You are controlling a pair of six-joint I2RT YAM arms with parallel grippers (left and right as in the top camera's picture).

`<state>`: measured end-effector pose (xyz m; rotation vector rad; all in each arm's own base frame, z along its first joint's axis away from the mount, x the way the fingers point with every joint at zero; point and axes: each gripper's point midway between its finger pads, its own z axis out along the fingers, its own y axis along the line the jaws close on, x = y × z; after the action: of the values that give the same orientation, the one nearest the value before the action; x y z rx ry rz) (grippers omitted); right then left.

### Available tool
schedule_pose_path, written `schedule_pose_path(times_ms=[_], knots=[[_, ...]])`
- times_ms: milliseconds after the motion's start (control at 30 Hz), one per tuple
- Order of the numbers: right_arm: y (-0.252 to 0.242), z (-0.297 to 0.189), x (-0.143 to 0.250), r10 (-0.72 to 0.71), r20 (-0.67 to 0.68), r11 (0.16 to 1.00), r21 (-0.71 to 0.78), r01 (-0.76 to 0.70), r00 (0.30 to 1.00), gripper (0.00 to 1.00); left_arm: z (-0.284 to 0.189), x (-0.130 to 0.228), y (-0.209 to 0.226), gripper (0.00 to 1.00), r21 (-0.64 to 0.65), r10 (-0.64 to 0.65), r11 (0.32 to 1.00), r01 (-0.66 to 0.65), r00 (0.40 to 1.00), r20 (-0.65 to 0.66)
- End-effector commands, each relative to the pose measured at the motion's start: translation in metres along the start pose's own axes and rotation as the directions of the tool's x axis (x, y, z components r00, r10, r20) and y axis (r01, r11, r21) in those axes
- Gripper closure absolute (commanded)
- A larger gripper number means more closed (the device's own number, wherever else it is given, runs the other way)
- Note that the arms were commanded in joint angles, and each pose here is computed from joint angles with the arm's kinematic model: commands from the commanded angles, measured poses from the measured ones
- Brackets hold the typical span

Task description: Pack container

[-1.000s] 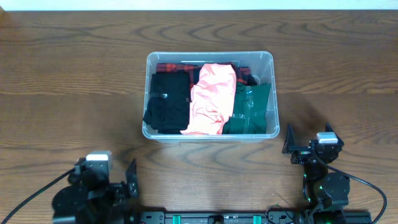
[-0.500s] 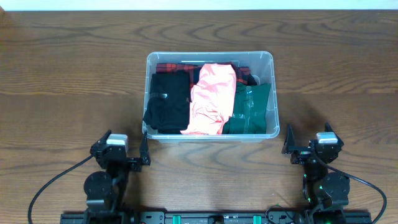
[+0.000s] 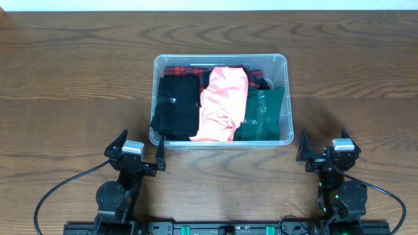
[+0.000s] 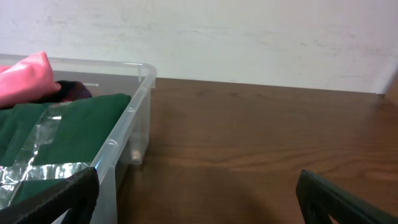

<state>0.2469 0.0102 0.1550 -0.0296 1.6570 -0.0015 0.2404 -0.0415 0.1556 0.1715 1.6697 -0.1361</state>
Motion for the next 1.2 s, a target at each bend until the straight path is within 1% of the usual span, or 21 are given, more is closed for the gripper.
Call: schedule_pose_path(times_ms=[0, 200, 433, 567, 1167], knots=[[0.005, 0.000, 0.001, -0.014, -0.002, 1.000, -0.021, 0.014, 1.000, 0.01, 0.002, 0.013, 0.001, 0.02, -0.005, 0.013, 1.000, -0.013, 1.000, -0.024], [0.005, 0.000, 0.001, -0.014, -0.002, 1.000, -0.021, 0.014, 1.000, 0.01, 0.002, 0.012, 0.001, 0.02, -0.008, 0.019, 1.000, -0.020, 1.000, -0.021], [0.005, 0.000, 0.001, -0.014, -0.002, 1.000, -0.021, 0.014, 1.000, 0.01, 0.001, 0.013, 0.012, 0.02, -0.050, 0.077, 0.996, -0.078, 0.997, -0.028], [0.005, 0.000, 0.001, -0.013, -0.002, 1.000, -0.021, 0.013, 1.000, 0.01, 0.001, 0.013, 0.019, 0.02, -0.079, 0.074, 0.994, -0.077, 0.997, -0.031], [0.005, 0.000, 0.001, -0.014, -0.002, 1.000, -0.021, 0.014, 1.000, 0.01, 0.001, 0.016, 0.019, 0.02, -0.077, 0.073, 0.994, -0.076, 0.996, -0.043]])
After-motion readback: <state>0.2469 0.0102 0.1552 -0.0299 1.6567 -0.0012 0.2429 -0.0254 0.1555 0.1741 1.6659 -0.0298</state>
